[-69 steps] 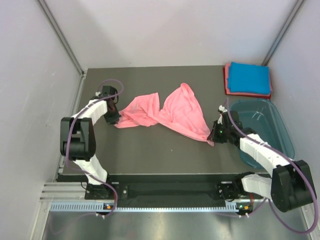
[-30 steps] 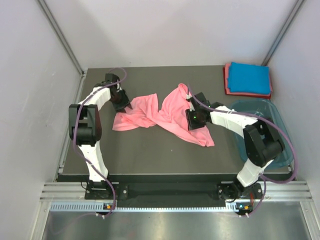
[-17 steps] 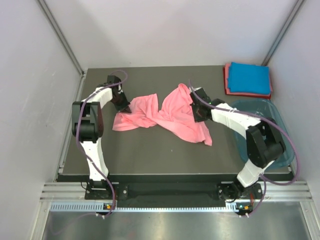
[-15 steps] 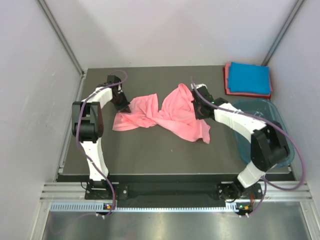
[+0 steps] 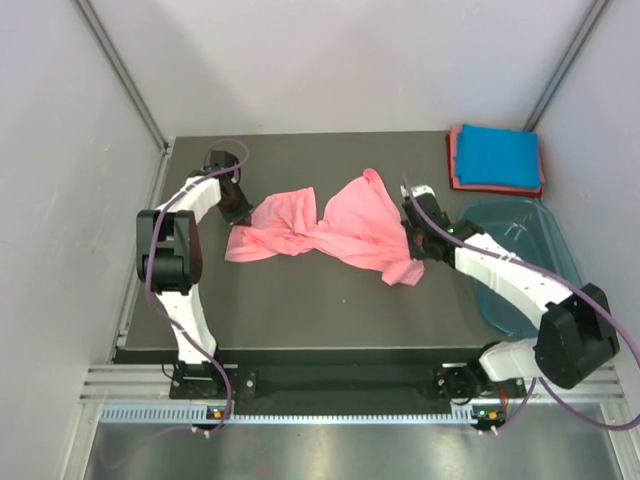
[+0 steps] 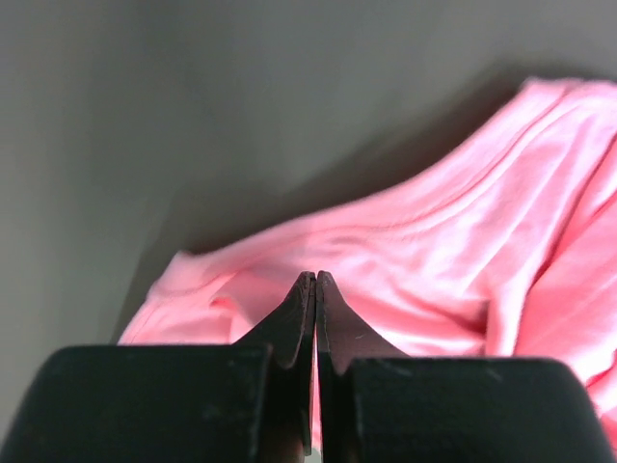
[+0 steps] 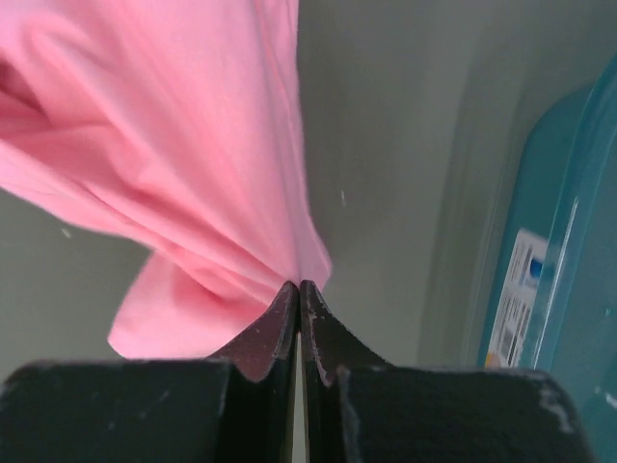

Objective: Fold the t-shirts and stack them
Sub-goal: Flatten the tshirt out

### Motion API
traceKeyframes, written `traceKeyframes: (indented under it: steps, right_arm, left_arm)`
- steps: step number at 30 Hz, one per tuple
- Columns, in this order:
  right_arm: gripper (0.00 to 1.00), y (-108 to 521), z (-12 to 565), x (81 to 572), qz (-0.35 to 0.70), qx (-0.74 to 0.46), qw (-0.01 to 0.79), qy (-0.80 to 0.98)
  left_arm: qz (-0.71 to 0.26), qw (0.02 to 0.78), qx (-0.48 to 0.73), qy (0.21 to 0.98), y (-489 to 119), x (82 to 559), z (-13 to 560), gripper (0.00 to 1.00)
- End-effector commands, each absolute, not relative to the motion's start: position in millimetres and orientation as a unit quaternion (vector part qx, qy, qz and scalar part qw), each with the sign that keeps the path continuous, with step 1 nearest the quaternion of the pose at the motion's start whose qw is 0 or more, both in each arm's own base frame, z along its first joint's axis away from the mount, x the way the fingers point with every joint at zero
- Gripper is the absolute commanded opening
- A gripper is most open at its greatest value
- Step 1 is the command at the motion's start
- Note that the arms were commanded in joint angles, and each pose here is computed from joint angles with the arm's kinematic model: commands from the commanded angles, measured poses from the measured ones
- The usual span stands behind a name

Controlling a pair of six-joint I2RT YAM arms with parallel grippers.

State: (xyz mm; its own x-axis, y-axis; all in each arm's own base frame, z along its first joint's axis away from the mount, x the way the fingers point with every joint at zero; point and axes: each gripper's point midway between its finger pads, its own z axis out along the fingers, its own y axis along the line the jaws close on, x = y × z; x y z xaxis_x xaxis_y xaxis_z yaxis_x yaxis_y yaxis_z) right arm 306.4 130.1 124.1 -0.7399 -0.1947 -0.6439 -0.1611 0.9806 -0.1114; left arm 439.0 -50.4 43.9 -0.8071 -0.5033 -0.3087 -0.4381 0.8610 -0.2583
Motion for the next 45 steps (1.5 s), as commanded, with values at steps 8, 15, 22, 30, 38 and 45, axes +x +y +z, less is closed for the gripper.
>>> traceKeyframes:
  steps: [8, 15, 22, 30, 38, 45]
  right_arm:
    - [0.0, 114.1, 133.6, 301.1, -0.045, -0.069, 0.355, 0.931]
    - [0.01, 138.3, 148.6, 349.7, -0.017, -0.077, 0.361, 0.929]
    - [0.08, 164.5, 149.0, 344.5, 0.03, -0.145, 0.343, 0.928]
    - [0.49, 113.2, 164.1, 339.0, 0.05, 0.127, 0.338, 0.931]
    - [0.39, 118.1, 162.0, 345.6, 0.145, 0.299, 0.297, 0.895]
    - [0.39, 114.4, 125.4, 328.6, 0.127, 0.246, 0.28, 0.919]
  left_arm:
    - [-0.079, 0.229, -0.25, 0.937, -41.5, 430.7, 75.7, 0.0]
    - [-0.068, 0.232, -0.246, 0.939, -38.2, 432.1, 77.6, 0.0]
    - [-0.107, 0.27, -0.226, 0.93, -53.2, 442.6, 115.5, 0.14]
    - [-0.128, 0.263, -0.223, 0.93, -67.6, 445.3, 109.3, 0.15]
    - [-0.177, 0.254, -0.176, 0.934, -99.1, 446.5, 105.9, 0.23]
    - [-0.16, 0.243, -0.053, 0.955, -173.3, 436.8, 106.9, 0.4]
